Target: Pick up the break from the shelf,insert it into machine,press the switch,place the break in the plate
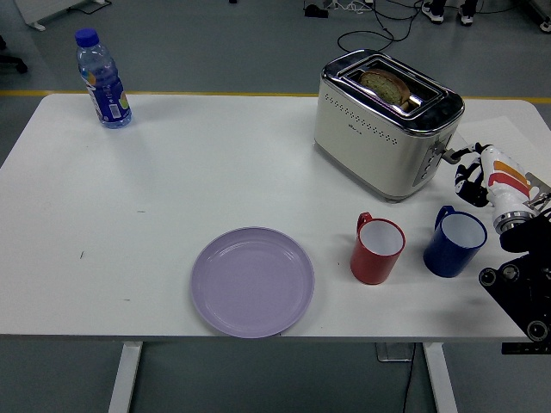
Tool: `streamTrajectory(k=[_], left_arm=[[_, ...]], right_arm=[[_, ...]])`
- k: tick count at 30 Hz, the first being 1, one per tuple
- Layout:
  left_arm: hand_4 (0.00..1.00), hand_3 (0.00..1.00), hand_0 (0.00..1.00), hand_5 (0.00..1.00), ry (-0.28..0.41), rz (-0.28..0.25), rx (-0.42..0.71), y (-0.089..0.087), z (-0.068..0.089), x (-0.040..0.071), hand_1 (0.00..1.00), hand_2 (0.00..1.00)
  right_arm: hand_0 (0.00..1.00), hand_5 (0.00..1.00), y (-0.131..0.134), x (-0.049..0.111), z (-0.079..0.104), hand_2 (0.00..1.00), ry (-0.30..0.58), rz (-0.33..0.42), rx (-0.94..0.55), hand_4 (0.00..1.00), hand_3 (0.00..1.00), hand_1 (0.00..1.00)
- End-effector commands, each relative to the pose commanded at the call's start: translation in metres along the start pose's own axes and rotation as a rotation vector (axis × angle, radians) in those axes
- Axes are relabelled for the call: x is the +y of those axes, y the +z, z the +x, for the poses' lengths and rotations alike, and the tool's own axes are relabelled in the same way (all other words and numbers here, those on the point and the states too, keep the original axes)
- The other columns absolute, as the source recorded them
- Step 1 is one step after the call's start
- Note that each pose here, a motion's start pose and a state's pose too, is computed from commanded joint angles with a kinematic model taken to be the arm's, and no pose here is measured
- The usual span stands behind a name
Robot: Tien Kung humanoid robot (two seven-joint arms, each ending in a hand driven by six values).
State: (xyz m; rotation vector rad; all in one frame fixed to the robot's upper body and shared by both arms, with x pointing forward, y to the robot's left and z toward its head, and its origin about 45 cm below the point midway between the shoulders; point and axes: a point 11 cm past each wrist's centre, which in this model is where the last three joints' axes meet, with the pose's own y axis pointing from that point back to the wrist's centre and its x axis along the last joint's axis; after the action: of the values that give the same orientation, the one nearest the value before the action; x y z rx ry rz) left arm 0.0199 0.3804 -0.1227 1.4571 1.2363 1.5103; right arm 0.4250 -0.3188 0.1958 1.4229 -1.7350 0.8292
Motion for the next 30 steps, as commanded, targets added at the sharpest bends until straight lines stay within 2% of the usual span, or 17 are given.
streamTrajectory(k=[8, 17, 30], left_arm=[[0.411, 0.605, 0.418, 0.998, -0.001, -0.004, 0.002, 0.002, 0.000, 0.000, 0.488, 0.532], [0.411, 0.605, 0.418, 0.998, -0.001, -0.003, 0.002, 0.002, 0.000, 0.000, 0.488, 0.533], [0.412, 0.605, 0.417, 0.998, -0.002, -0.001, 0.001, 0.001, -0.001, 0.000, 0.488, 0.533]], right_arm=[[0.085, 0.002, 0.000, -0.001, -0.003, 0.292, -0.003, -0.006, 0.002, 0.446, 0.578, 0.186], [0.089, 0.002, 0.007, -0.004, 0.008, 0.292, 0.031, -0.028, 0.013, 0.448, 0.577, 0.186], [0.093, 0.002, 0.045, -0.007, 0.049, 0.294, 0.133, -0.127, 0.038, 0.441, 0.580, 0.187]])
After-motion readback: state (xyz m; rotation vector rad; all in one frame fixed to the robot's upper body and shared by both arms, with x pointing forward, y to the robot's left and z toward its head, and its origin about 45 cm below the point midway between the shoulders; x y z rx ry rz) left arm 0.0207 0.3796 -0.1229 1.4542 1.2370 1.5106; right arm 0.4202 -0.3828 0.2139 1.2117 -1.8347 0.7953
